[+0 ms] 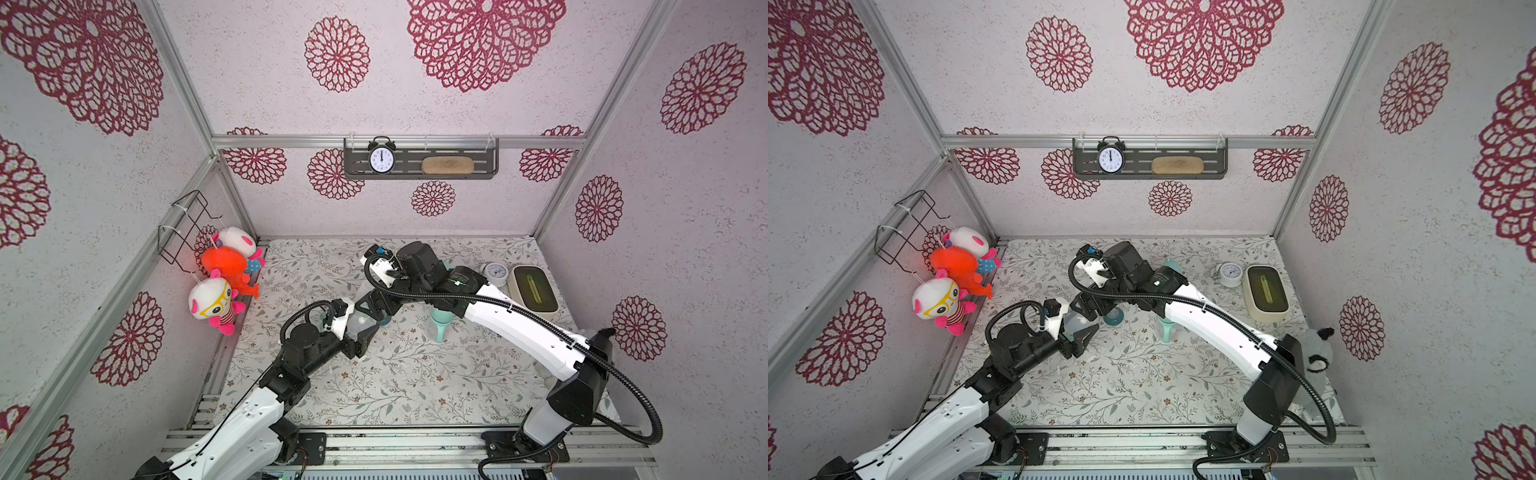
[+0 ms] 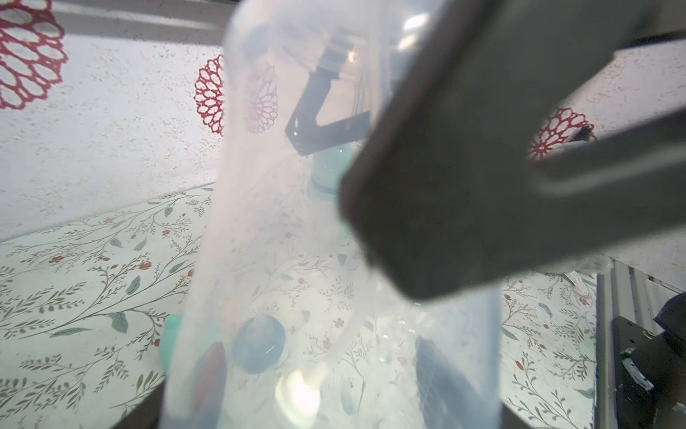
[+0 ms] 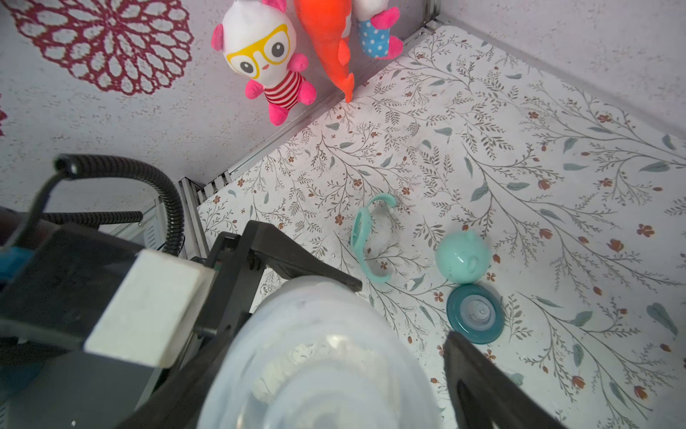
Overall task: Assemble the baby bottles
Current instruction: Pick up the baby bottle from the center of the board.
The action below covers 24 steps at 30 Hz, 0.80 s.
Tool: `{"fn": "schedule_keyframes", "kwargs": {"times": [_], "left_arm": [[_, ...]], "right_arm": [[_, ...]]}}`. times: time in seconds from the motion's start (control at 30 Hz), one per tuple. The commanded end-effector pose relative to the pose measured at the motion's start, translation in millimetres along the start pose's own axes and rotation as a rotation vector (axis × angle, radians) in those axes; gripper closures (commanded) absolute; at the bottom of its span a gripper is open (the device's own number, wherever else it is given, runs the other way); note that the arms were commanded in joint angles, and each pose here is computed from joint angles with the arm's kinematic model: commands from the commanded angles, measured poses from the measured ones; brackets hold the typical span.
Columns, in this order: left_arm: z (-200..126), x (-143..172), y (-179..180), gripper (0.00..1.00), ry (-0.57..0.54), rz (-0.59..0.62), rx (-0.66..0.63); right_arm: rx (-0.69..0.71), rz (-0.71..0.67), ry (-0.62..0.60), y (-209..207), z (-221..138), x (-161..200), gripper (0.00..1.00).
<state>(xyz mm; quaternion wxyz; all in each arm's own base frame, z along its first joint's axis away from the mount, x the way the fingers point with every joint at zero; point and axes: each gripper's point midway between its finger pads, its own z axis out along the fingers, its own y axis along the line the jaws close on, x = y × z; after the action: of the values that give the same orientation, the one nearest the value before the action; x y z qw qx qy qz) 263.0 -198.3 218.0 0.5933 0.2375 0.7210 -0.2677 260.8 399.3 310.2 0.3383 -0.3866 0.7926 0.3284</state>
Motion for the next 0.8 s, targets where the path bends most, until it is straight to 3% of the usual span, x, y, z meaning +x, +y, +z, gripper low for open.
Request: {"fn": "schedule_keyframes", "kwargs": {"times": [0.0,0.33,0.77], "left_arm": [[0.1,-16.9,11.5,1.00,-0.047,0.000,-0.074],[-2.3,-27.9,41.9,1.00,-0.039,-0.024,-0.219],[-24.7,-60.2,80.0,1.00,-0.044,-0.064,-0.394]], "right_arm": [[0.050,-0.049,-0.121,-1.1,-47.5,-24.0,0.11],[0.038,-0.062,-0.112,-4.8,-52.0,17.1,0.12],[0.054,-0.125,0.043,-27.4,47.9,99.3,0.19]]}}
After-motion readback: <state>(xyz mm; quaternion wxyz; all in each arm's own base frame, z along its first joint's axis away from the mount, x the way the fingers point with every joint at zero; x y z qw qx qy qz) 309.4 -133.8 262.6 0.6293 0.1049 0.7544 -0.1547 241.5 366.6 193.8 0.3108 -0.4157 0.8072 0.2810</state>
